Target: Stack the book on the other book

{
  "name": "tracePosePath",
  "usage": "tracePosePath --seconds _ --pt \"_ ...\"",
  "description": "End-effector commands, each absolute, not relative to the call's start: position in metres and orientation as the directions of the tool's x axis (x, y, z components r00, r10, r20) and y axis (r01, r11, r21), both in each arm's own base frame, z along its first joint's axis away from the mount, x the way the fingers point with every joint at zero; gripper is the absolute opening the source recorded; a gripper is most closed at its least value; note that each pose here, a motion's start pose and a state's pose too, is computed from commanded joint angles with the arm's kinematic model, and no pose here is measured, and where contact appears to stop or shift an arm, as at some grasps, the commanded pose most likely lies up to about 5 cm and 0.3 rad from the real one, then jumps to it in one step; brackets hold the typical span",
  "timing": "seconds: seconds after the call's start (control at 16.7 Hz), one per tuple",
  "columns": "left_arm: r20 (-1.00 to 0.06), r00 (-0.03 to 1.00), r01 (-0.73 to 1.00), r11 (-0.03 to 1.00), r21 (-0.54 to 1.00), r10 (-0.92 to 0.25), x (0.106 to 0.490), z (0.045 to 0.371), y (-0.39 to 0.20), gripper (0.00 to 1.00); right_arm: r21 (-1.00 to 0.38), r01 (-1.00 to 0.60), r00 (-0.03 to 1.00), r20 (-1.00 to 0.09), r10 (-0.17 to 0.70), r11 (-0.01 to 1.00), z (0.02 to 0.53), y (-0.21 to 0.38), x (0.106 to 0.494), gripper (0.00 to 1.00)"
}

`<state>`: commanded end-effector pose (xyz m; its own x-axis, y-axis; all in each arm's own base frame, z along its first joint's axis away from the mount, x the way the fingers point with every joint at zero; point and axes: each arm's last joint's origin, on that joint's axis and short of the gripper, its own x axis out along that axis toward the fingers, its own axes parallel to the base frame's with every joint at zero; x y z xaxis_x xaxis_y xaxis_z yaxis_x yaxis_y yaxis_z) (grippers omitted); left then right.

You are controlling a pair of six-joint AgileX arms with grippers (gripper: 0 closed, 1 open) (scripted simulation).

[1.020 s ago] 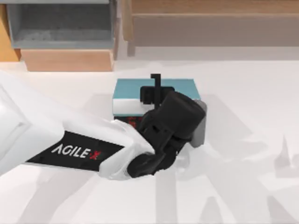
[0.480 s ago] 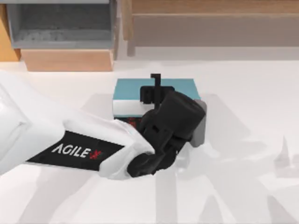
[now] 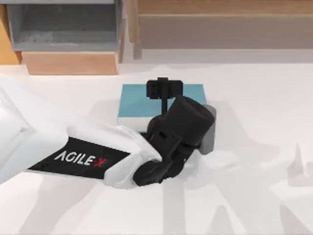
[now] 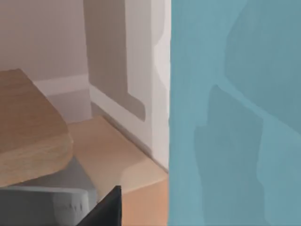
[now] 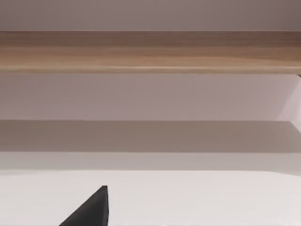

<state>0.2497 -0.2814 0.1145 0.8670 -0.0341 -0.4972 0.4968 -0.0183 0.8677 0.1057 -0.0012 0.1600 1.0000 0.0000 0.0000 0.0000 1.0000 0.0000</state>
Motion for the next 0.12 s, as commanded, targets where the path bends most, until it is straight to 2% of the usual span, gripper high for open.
tracePosePath --seconds 0.12 --pt "-0.497 0.867 0.497 -0.018 0.868 -0.034 0.2497 0.1145 -0.2814 1.00 0.000 0.000 1.000 0.000 0.000 1.000 0.1600 -0.0012 0.1057 1.00"
